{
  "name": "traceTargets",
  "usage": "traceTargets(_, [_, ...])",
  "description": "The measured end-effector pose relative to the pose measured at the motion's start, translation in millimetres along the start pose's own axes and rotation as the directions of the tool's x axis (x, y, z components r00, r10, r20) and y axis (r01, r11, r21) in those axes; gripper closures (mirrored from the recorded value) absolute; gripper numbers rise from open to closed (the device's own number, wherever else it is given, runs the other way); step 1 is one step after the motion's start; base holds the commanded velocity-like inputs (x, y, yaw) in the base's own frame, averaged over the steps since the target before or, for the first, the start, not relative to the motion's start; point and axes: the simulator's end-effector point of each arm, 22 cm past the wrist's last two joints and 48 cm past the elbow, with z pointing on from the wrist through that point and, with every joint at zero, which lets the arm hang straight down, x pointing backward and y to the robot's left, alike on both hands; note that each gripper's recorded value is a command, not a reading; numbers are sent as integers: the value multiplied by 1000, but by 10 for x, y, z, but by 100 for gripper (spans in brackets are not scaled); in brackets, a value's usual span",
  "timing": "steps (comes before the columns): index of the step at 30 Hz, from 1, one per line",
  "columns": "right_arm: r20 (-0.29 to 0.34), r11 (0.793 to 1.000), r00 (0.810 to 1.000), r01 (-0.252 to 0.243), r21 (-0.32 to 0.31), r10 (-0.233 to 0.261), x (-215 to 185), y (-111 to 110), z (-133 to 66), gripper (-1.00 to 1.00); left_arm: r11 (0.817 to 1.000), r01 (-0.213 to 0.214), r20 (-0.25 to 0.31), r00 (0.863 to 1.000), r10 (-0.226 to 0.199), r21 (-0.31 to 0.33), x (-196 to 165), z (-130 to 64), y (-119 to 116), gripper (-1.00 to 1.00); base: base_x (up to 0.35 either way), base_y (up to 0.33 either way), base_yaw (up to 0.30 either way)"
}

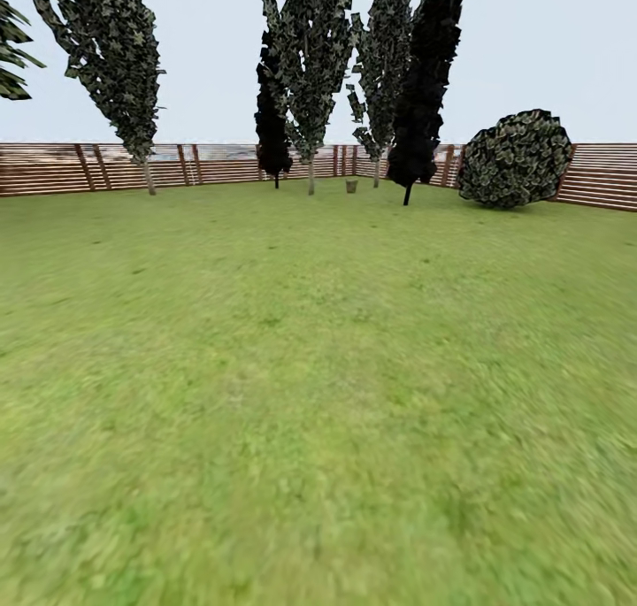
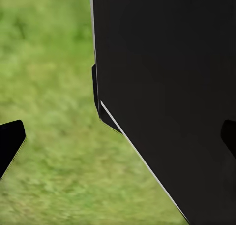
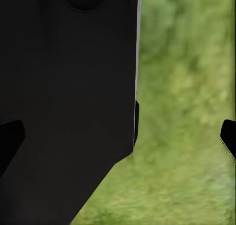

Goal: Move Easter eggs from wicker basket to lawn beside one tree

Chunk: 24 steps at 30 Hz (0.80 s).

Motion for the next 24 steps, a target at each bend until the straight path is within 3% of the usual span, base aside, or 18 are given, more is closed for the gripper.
traceTargets(24, [0, 1000, 1000, -3, 0, 3, 3, 1, 0, -100, 1000, 0, 0, 1000, 0, 0, 1, 0, 0, -100, 330, 0, 0])
